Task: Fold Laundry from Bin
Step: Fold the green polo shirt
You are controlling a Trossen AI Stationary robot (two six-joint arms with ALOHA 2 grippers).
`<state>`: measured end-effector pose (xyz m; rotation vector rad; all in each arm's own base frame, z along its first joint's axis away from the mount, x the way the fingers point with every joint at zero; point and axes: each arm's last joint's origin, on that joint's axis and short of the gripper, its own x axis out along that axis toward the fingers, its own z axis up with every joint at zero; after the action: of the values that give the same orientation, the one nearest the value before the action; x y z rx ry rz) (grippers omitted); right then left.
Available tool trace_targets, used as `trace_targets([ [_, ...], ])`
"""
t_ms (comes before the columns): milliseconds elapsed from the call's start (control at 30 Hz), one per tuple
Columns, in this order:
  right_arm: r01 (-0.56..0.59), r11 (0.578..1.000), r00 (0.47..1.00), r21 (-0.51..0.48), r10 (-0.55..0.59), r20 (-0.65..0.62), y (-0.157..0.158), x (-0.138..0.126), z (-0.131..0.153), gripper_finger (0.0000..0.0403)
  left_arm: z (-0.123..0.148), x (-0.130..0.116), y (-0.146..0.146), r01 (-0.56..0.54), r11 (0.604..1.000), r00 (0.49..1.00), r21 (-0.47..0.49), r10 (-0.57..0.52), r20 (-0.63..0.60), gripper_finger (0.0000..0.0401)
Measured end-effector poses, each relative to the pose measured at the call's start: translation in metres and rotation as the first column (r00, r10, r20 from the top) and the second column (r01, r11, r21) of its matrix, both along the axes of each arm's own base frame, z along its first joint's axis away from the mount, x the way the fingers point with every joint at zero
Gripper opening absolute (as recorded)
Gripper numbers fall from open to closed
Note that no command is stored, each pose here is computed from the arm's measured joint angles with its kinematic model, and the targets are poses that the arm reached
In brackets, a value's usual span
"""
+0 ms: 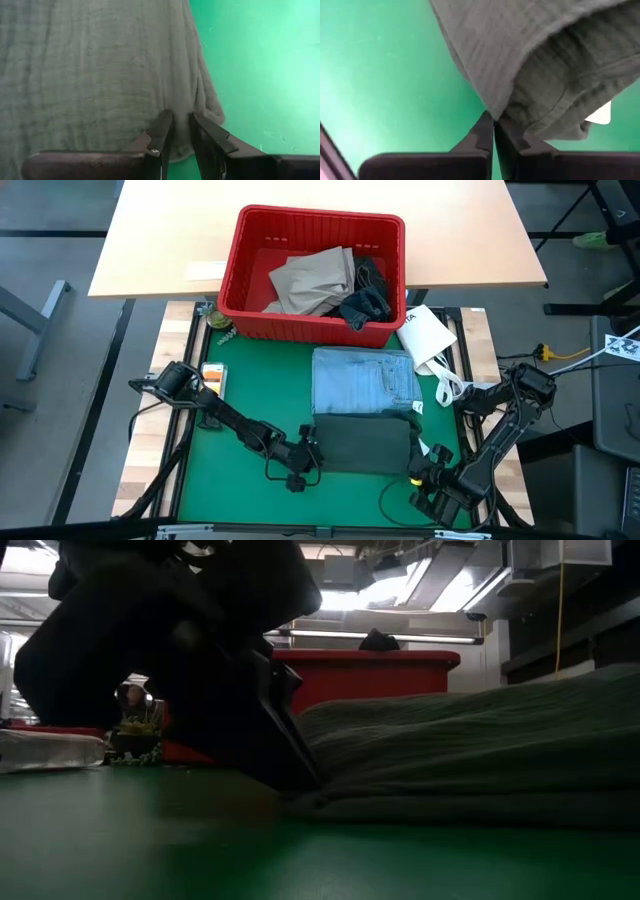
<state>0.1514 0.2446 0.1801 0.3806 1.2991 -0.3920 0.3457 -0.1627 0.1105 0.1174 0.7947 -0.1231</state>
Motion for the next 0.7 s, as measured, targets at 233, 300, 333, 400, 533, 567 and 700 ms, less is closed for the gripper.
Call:
trace_targets([
  [233,-0.002,1.0,1.0,0.018,0.002,0.006,0.001,0.002,0.0,0.0008,0.002,0.0,-0.001,0.031,0.999,1.0,-0.04,-0.031,-0.003,0.0069],
  [300,-0.01,1.0,1.0,0.025,0.01,0.003,0.001,0.003,0.0,0.001,0.002,0.0,-0.002,0.046,0.997,0.999,-0.058,-0.047,-0.005,0.0069],
  [333,-0.018,1.0,1.0,0.024,0.018,0.002,0.001,0.003,0.0,0.0014,0.002,0.0,-0.002,0.054,0.996,0.998,-0.066,-0.054,-0.006,0.0069],
  [400,-0.02,0.999,1.0,0.032,0.02,-0.007,0.001,0.003,0.0,0.0028,0.004,-0.001,-0.003,0.057,0.995,0.998,-0.08,-0.058,-0.008,0.0069],
  [533,-0.011,0.999,0.999,0.041,0.013,-0.034,0.0,0.005,0.0,0.0077,0.009,-0.003,-0.003,0.053,0.994,0.998,-0.094,-0.054,-0.014,0.0069],
  [567,-0.005,0.999,0.999,0.044,0.007,-0.041,-0.001,0.006,0.0,0.0092,0.012,-0.003,-0.003,0.061,0.993,0.998,-0.104,-0.062,-0.012,0.0069],
  [700,-0.008,0.997,0.994,0.082,0.017,-0.112,-0.001,0.004,-0.001,0.0142,0.026,-0.007,-0.002,0.085,0.986,0.996,-0.141,-0.087,-0.012,0.0069],
])
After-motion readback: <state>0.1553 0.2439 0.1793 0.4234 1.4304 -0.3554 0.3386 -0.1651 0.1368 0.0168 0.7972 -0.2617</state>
